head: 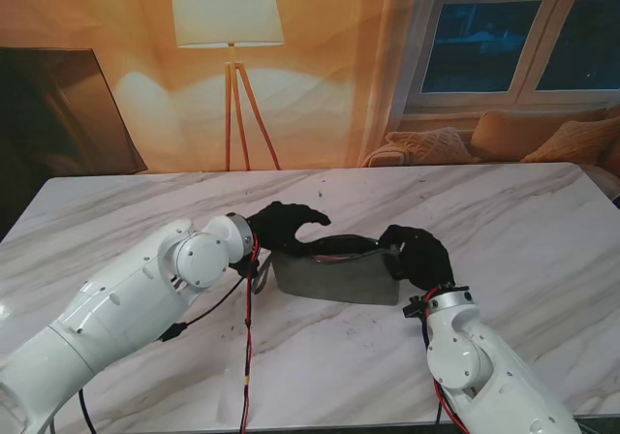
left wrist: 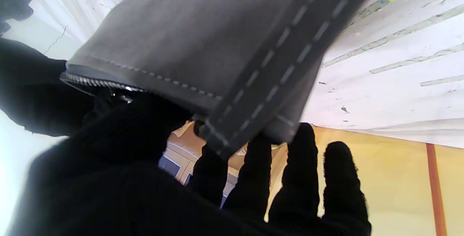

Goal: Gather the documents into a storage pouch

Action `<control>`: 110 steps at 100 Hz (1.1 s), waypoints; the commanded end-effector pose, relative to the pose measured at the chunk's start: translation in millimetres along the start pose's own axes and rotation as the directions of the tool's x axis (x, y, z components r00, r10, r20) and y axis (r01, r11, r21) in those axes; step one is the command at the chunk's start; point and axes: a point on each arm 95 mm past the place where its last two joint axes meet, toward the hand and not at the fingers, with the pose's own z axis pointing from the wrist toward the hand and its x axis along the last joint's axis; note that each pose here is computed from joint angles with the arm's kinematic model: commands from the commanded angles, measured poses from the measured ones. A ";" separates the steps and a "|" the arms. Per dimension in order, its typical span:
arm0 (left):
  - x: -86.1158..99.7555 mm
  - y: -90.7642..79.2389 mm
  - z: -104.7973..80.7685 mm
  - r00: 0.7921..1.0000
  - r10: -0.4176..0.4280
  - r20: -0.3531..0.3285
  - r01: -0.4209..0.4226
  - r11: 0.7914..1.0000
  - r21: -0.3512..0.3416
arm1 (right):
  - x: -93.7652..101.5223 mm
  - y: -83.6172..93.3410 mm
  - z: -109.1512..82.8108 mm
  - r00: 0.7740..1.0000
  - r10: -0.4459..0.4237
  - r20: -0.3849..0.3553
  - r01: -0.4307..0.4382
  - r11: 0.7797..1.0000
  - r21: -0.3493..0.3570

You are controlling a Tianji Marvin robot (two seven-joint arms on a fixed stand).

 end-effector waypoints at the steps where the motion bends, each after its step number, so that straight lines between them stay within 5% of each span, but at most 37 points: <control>1: 4.6 -1.5 -0.9 1.000 -0.017 -0.008 0.017 1.000 0.017 | 1.9 -4.9 -1.7 1.000 0.004 0.002 -0.004 1.000 0.021; 51: -1.1 -20.7 -42.7 0.995 -0.050 0.087 0.033 0.983 0.182 | 5.3 -8.7 -1.8 1.000 0.014 0.004 -0.014 0.999 0.040; 78: -26.7 -7.0 -71.2 0.983 -0.040 0.179 0.011 0.987 0.161 | 6.5 -9.2 -1.1 1.000 0.015 0.000 -0.015 0.999 0.045; 110: -48.8 23.5 -88.4 0.964 -0.100 0.248 0.081 0.993 0.086 | 8.0 -7.4 2.0 1.000 0.011 -0.008 -0.010 0.999 0.041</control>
